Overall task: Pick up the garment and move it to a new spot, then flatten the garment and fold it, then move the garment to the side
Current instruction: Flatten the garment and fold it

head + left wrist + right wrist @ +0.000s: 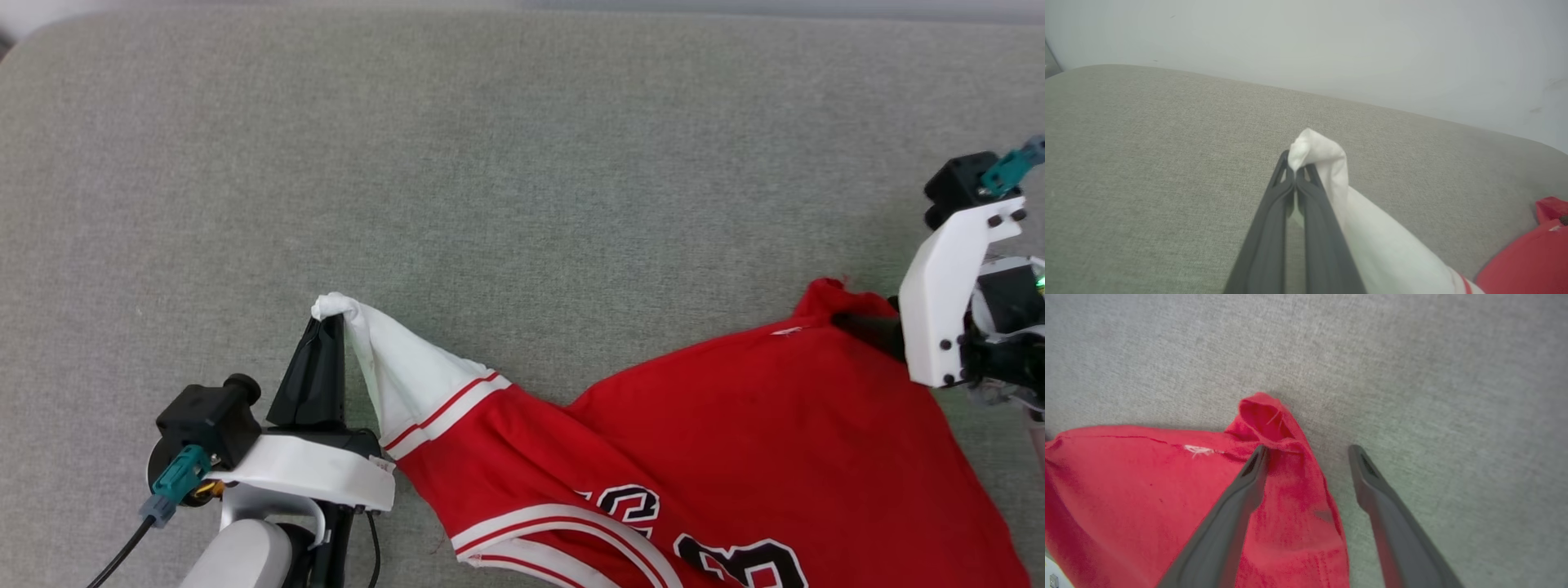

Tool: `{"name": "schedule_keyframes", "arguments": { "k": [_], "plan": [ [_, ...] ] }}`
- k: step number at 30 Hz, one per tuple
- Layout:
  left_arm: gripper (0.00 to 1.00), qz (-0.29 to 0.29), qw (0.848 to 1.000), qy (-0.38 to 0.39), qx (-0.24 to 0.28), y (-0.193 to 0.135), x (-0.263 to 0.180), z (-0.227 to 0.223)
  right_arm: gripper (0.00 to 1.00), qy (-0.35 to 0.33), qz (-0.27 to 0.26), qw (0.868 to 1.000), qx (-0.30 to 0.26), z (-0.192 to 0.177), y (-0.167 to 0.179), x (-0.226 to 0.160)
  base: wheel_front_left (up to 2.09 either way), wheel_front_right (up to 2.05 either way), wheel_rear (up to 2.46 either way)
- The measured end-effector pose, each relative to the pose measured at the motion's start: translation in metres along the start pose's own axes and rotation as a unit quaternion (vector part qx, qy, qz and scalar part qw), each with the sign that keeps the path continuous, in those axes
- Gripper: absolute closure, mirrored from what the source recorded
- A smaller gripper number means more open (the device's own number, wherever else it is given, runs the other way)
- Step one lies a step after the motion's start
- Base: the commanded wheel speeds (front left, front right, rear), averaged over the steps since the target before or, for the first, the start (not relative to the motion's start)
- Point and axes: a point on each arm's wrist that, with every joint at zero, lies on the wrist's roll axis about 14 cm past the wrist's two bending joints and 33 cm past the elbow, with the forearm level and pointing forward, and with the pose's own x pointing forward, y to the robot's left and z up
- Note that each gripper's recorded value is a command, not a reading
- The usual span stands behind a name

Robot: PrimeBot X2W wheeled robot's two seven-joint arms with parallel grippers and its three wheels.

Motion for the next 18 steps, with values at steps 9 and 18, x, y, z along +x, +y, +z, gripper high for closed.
{"name": "schedule_keyframes", "arguments": {
  "k": [9, 18],
  "plan": [
    [1.0, 0.008, 1.0, 0.01, 0.0, 0.005, 0.003, -0.01, 1.0, 0.056, 0.021, 0.998, -0.004, -0.017, 0.011, 0.029, 0.0, 0.0, 0.0],
    [1.0, 0.004, 1.0, -0.003, -0.002, 0.006, -0.001, 0.002, 1.0, 0.009, 0.025, 1.0, -0.01, -0.007, 0.018, 0.018, 0.0, 0.0, 0.0]
  ]
}}
